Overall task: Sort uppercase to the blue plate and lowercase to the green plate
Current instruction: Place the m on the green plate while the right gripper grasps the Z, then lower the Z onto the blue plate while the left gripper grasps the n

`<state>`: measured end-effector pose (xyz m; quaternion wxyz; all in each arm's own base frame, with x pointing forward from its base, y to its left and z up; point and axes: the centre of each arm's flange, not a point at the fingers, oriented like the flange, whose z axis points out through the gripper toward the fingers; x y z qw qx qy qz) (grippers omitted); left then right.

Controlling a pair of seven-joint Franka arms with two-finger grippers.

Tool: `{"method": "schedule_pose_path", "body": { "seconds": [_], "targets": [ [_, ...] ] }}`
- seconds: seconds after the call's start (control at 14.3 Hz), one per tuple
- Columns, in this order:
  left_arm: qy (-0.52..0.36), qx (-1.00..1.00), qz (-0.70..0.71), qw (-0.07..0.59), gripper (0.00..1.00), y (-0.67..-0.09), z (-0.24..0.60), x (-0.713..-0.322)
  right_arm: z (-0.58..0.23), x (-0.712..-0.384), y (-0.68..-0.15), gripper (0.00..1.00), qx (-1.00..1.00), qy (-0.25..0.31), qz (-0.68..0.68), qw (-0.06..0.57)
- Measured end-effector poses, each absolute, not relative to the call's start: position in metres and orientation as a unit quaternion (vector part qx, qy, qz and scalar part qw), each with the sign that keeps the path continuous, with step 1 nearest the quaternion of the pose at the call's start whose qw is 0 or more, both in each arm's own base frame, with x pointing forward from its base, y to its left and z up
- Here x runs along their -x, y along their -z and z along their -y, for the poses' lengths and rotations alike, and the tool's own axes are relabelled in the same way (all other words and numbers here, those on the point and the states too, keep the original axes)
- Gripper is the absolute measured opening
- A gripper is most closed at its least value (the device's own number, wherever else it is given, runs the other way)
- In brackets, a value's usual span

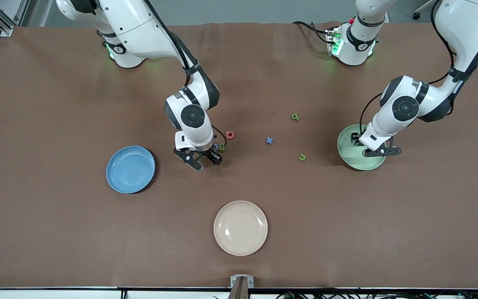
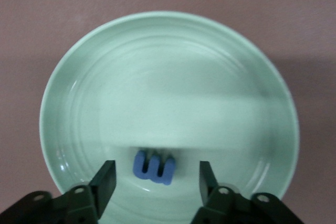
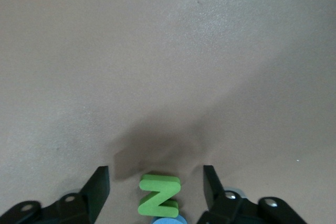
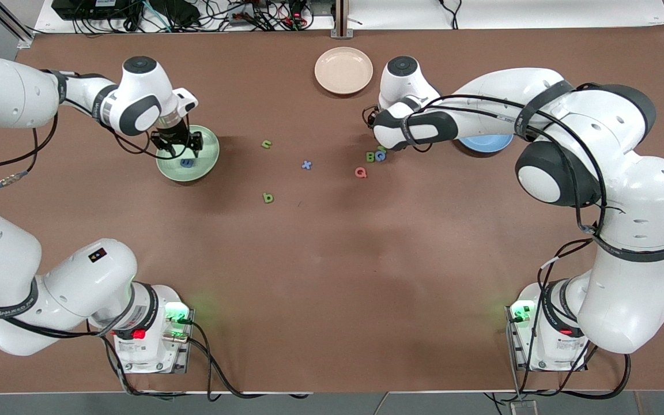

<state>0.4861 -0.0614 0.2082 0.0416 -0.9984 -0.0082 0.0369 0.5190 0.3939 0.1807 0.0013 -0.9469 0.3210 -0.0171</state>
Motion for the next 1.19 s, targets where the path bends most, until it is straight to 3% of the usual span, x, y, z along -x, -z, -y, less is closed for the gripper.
{"method": "schedule_pose_path", "body": {
  "seconds": [0.14, 0.28, 0.35, 0.42, 0.63, 0.91, 1.19],
  "targets": [
    [-0.02, 0.999, -0.005, 0.035, 0.98, -0.222, 0.084, -0.493, -0.394, -0.519, -0.178, 0.72, 0.947, 0.016, -0.321, 0.0],
    [0.001, 1.0, 0.004, 0.028, 1.0, -0.239, 0.11, -0.501, -0.393, -0.518, -0.176, 0.68, 0.947, 0.016, -0.321, -0.001],
    [0.007, 1.0, 0.015, 0.026, 1.0, -0.247, 0.124, -0.503, -0.394, -0.519, -0.177, 0.59, 0.947, 0.017, -0.321, 0.001],
    [0.011, 0.999, 0.028, 0.025, 1.0, -0.252, 0.142, -0.505, -0.394, -0.519, -0.177, 0.59, 0.947, 0.017, -0.321, 0.001],
    [0.014, 0.996, 0.086, 0.003, 1.0, -0.26, 0.204, -0.507, -0.395, -0.52, -0.18, 0.34, 0.947, 0.018, -0.321, 0.002],
    [-0.003, 0.986, 0.165, -0.023, 1.0, -0.246, 0.259, -0.514, -0.395, -0.52, -0.18, 0.35, 0.947, 0.018, -0.321, 0.002],
    [-0.005, 0.979, 0.204, 0.004, 1.0, -0.208, 0.281, -0.525, -0.384, -0.528, -0.18, 0.35, 0.948, 0.015, -0.318, -0.003]
  ]
}}
